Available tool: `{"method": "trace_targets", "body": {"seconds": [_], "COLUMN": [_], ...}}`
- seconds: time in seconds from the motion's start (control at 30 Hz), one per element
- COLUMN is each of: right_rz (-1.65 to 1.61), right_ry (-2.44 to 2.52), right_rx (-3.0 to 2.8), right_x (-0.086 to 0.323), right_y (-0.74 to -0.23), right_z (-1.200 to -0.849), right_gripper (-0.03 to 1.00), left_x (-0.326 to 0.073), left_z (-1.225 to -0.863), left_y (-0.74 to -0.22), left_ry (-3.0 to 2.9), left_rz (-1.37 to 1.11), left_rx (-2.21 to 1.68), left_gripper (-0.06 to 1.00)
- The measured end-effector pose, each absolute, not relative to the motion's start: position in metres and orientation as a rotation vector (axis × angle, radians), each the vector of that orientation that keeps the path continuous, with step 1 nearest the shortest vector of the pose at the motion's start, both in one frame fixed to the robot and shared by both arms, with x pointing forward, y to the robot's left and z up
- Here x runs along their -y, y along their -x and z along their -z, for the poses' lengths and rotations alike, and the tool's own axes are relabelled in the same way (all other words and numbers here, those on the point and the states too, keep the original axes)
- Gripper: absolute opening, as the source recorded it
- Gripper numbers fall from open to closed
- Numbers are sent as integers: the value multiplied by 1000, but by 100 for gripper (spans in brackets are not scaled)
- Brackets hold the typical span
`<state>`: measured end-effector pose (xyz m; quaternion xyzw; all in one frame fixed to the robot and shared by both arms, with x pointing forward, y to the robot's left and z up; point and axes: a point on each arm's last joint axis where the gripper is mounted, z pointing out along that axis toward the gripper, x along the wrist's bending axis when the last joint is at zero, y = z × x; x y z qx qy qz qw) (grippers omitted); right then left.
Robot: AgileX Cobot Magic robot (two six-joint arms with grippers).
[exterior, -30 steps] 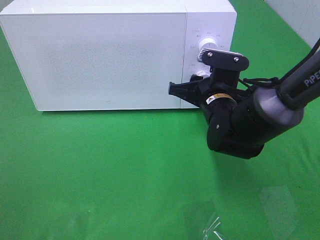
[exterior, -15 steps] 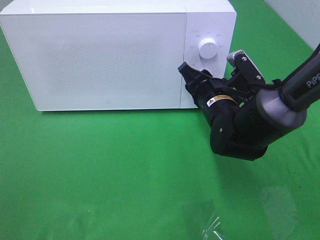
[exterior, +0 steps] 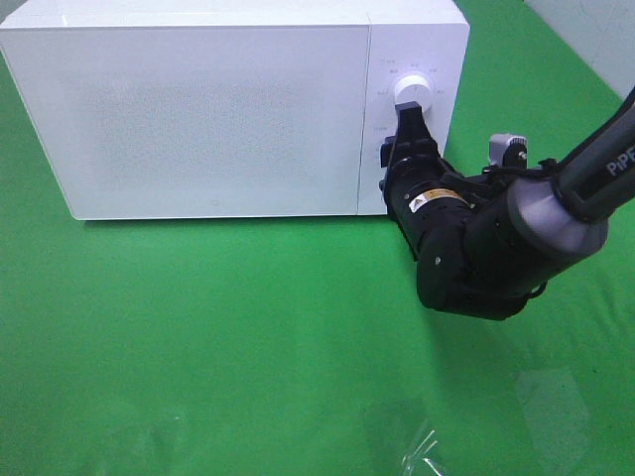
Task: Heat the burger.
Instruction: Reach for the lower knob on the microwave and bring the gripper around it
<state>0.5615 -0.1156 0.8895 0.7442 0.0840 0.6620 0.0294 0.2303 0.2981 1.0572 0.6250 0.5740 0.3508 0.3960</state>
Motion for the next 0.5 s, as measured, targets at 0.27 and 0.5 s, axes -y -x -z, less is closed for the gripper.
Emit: {"method": "trace_targets", "body": {"seconds": [0.27,0.5], "right_rz": [-2113,-2115], "right_ry": [-2380,-2383], "right_rx": [-69,-61], "right_x": [116,116], "right_y": [-562,-562], "right_z": [-890,-890], "right_gripper": [42,42], "left_x": [-298,-298], "left_z": [-1057,-1057], "left_y": [-230,-230], "left_ry": [-1584,-1584], "left_rz": [-889,-889], "left_rx": [-1455,-1455], "left_gripper": [65,65]}}
